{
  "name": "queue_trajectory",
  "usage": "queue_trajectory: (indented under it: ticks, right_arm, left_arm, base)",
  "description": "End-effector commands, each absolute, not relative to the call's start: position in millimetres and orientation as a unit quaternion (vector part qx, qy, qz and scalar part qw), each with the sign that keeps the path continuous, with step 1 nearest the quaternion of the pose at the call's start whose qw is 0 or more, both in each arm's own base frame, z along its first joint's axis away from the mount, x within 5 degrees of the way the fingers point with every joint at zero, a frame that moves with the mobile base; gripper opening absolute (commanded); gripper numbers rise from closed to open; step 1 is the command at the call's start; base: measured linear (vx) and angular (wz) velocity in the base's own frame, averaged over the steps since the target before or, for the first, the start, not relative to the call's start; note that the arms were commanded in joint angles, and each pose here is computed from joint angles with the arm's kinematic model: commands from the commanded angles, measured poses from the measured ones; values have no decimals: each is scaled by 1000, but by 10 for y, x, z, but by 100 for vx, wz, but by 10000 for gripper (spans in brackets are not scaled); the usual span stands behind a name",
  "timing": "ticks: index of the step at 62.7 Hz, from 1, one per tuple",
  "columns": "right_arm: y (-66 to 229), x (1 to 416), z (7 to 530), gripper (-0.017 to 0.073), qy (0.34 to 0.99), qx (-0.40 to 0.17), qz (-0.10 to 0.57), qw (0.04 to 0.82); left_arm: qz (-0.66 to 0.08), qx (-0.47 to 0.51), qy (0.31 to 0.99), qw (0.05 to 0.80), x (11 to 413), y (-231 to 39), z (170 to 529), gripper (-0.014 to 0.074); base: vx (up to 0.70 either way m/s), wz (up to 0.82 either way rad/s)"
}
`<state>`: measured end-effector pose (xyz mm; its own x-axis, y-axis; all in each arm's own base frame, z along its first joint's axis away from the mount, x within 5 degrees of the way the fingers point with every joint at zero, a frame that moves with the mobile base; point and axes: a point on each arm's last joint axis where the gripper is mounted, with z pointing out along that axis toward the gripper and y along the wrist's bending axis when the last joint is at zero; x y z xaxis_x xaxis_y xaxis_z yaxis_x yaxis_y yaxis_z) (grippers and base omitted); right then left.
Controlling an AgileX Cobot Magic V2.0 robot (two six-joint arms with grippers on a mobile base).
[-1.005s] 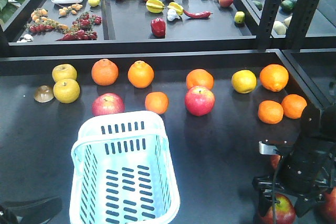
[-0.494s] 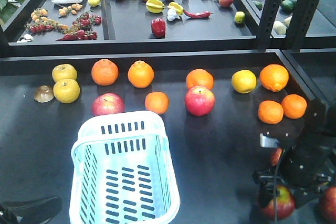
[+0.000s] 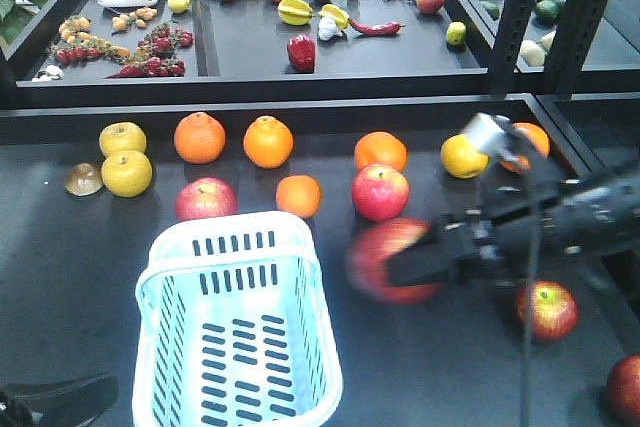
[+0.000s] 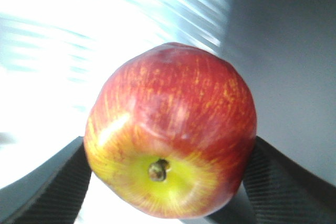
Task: Pick three apples into basket with both arms
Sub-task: 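Carry the apple over the basket and release it inside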
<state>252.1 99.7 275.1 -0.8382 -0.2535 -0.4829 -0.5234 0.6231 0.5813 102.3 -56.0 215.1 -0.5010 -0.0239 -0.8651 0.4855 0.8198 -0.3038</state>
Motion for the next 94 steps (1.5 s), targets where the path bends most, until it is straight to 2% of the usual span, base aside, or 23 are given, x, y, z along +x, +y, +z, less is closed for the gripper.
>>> queue_trajectory:
  ticks: [1,12,21,29,37,48,54,59,69,77,85,94]
  right_arm:
    - [1332,2420,2941,-5,847,-264,407,217]
    - [1816,2352,2790,0,847,-296,375,231]
    - [1985,2349,2628,18,856,-303,358,217]
    - [2045,2401,2476,84,862,-307,346,206]
    - [2073,2442,2368,241,867,-302,346,193]
    - [2100,2486,2345,571,869,-278,356,200]
    - [2109,2502,2366,678,866,-270,365,210]
    - [2119,2509,2380,713,863,-266,372,216]
    - [2140,2518,2408,691,861,-243,391,217]
    - [2154,2479,2416,616,858,-244,407,198]
    - [2164,2396,2437,475,849,-266,425,168]
    - [2104,2292,2515,221,848,-298,412,151]
  left_arm:
    - [-267,140,818,490,1054,-566,2237,-7]
    - [-267,140,818,490,1054,-566,2237,-6]
    - [-269,141,817,490,1052,-569,2237,-6]
    - [-269,141,817,490,1052,-569,2237,-6]
    - [-269,141,817,490,1052,-569,2237,-6]
    - [-269,141,817,490,1052,-569,2237,-6]
    - [-269,141,817,490,1052,-569,2237,-6]
    - [-270,142,817,489,1050,-571,2237,-6]
    - [-270,142,817,489,1050,-571,2237,-6]
    - [-270,142,817,489,1050,-572,2237,-6]
    - [-270,142,817,489,1050,-572,2237,-6]
    - [-271,143,817,489,1049,-573,2238,-6]
  base:
    - [0,0]
    - [0,0]
    - [0,0]
    - [0,0]
    - [0,0]
    - [0,0]
    - [0,0]
    - [0,0]
    - [0,0]
    - [0,0]
    - [0,0]
    - [0,0]
